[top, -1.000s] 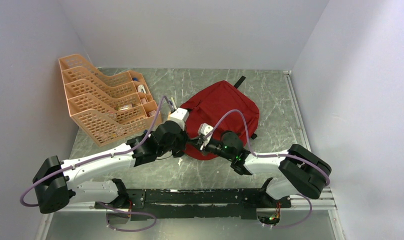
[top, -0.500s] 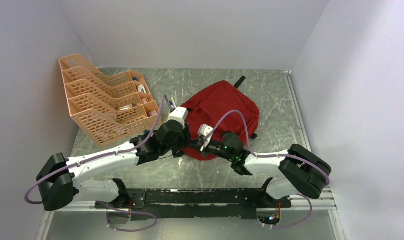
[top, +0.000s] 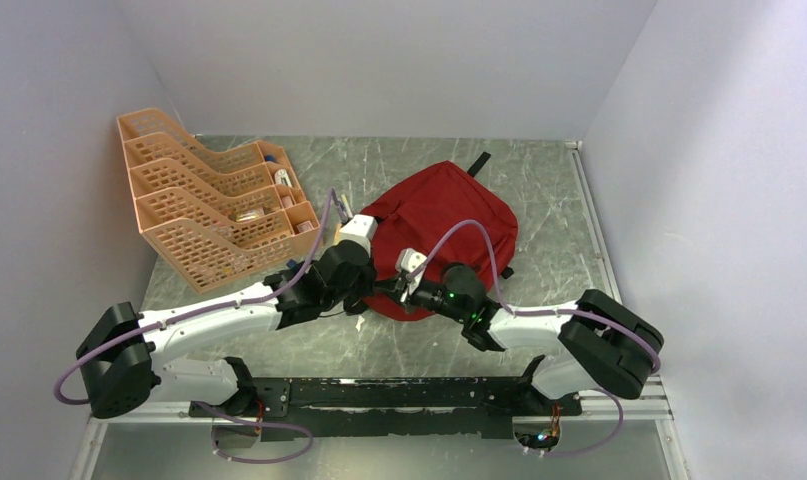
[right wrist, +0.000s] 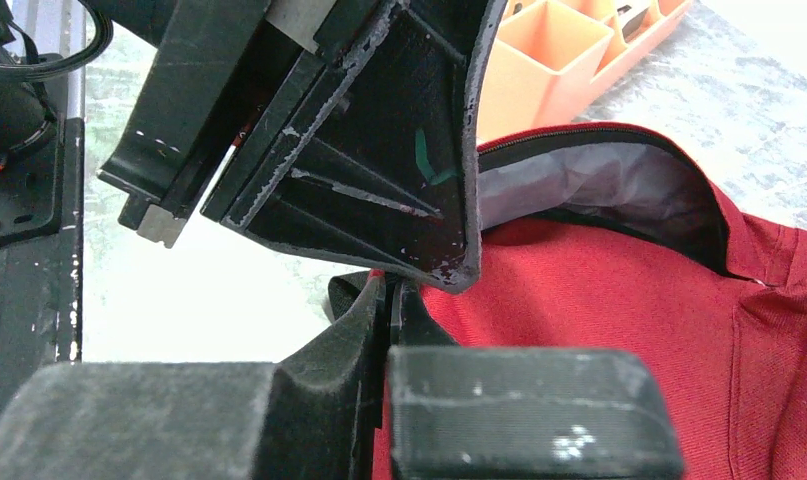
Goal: Pack the student bag
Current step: Zip the student bag at the center of the board.
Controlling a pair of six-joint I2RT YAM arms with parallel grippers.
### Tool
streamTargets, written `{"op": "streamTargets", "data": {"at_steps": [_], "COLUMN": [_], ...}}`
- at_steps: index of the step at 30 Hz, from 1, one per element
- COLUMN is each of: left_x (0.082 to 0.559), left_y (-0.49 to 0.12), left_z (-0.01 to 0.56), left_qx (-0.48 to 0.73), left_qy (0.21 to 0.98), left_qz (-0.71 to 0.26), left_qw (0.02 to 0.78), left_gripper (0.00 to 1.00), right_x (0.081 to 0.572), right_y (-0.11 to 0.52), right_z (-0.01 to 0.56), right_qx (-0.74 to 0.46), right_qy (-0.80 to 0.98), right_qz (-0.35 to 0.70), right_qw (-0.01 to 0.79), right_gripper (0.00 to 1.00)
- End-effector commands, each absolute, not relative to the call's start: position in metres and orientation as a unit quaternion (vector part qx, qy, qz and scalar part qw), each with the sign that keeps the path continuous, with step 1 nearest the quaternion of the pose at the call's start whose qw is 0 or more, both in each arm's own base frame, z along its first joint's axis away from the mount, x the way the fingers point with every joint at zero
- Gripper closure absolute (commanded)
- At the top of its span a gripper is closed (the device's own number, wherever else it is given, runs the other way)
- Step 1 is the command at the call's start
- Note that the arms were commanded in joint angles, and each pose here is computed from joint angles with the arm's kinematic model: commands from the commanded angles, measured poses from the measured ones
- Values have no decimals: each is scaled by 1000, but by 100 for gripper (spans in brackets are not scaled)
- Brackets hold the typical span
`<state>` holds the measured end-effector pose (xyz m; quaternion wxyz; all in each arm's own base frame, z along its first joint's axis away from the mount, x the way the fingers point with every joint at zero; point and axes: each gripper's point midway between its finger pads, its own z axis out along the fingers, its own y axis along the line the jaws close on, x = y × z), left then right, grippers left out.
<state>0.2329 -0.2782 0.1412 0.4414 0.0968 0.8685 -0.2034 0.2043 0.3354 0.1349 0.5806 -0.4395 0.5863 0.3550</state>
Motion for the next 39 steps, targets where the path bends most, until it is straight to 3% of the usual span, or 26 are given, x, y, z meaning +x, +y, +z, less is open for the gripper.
{"op": "streamTargets", "data": {"at_steps": [1,5,8,19,28,36,39], "left_x": [243,244,243,239,235,232,233], "left_y": [-278,-277,-279,-289,-295,-297,-297], "left_z": [154,157,162,179,181,180,179], "left_qx": [83,88,96,128,142,145,144], "left_qy": [858,856,850,828,822,823,824], "left_qz": [-207,-208,-220,-253,-269,-275,-273], "left_qw": [462,466,470,483,481,476,475], "left_gripper": [95,95,95,95,95,95,95], "right_x": [201,202,204,196,177,199,198], "right_y": [334,329,320,275,291,305,307], "right_z": [153,153,153,177,154,141,137], "right_qx": [-437,-459,-473,-486,-542,-546,-550], "right_qy": [563,564,570,589,584,579,579], "right_qz": [356,332,303,236,274,246,247], "right_qw": [604,601,600,601,540,553,549], "right_gripper": [91,61,52,51,51,50,55]}}
